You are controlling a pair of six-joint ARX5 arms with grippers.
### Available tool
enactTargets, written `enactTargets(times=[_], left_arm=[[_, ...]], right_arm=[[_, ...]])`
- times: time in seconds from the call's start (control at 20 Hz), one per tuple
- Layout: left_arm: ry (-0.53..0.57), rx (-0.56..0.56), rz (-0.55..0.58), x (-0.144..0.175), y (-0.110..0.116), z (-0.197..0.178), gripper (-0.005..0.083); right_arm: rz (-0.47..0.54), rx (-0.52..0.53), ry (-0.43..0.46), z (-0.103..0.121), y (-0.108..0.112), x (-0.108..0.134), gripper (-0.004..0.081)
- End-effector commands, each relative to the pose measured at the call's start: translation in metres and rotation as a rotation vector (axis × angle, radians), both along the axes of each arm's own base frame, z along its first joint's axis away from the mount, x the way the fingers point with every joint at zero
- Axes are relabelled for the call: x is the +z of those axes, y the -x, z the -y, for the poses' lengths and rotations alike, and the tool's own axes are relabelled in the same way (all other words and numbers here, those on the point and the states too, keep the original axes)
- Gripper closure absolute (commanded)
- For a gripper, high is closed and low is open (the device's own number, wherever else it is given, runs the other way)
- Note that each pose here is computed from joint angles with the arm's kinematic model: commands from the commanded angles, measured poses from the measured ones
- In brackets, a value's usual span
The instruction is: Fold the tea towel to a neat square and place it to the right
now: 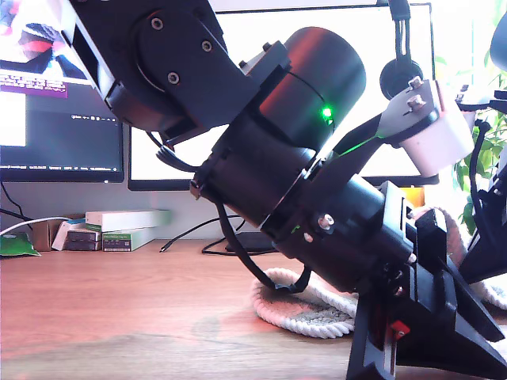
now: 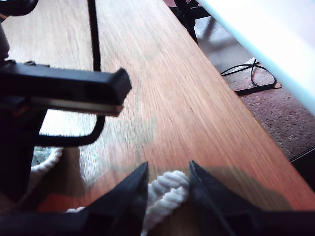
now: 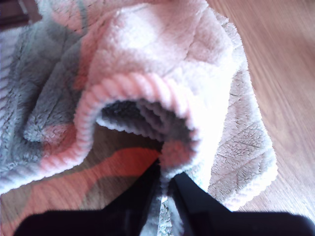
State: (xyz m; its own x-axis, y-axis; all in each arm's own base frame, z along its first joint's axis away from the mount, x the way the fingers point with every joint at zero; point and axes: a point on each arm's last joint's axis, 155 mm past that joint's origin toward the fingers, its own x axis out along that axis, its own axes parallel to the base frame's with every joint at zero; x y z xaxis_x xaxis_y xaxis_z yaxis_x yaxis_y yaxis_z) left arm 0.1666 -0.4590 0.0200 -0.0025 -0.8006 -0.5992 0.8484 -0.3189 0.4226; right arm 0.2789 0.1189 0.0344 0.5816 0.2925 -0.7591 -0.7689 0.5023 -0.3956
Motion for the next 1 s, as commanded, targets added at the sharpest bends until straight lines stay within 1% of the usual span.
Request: enactTargets(times=[0.0,0.05,0.2,0.25,0.4,0.5,0.65,0.85,0.95], left_arm=[[-0.051,0.024,-0.015,-0.019,-0.002,-0.008,0.0559],[-0.053,0.03,-0.011,-0.02,-0.003,-0.009,0.0594],[-0.058,0.041,-0.003,-0.02,-0.006,-0.009,0.0764],[-0.059,0.044,-0.001,-0.02,-0.006,-0.009,0.08],[-0.076,0.064,0.008,-0.023,-0.01,-0.012,0.0798],[-0.114,0.104,0.031,-0.025,-0.017,-0.019,0.0798],[-0.183,0.138,0.038,-0.026,-0.02,-0.034,0.0798],[-0.287,0.205,0.044,-0.024,-0.03,-0.062,0.0798],[-0.338,0.264,0.03,-0.024,-0.043,-0.082,0.0797]], right_arm=[[-0.011,0.005,0.005,0.0,0.003,-0.005,0.0783],[-0.011,0.005,0.005,0.0,0.003,-0.005,0.0783],[-0.011,0.005,0.005,0.0,0.003,-0.005,0.0783],[-0.01,0.005,0.005,0.0,0.003,-0.005,0.0783],[-0.01,0.005,0.006,0.0,0.003,-0.005,0.0783],[-0.009,0.006,0.006,0.0,0.003,-0.005,0.0783],[0.002,0.014,0.01,-0.001,0.0,-0.001,0.0783],[0.008,0.008,0.038,0.002,-0.004,0.004,0.0783],[0.001,0.009,0.04,0.002,-0.004,0.007,0.0783]])
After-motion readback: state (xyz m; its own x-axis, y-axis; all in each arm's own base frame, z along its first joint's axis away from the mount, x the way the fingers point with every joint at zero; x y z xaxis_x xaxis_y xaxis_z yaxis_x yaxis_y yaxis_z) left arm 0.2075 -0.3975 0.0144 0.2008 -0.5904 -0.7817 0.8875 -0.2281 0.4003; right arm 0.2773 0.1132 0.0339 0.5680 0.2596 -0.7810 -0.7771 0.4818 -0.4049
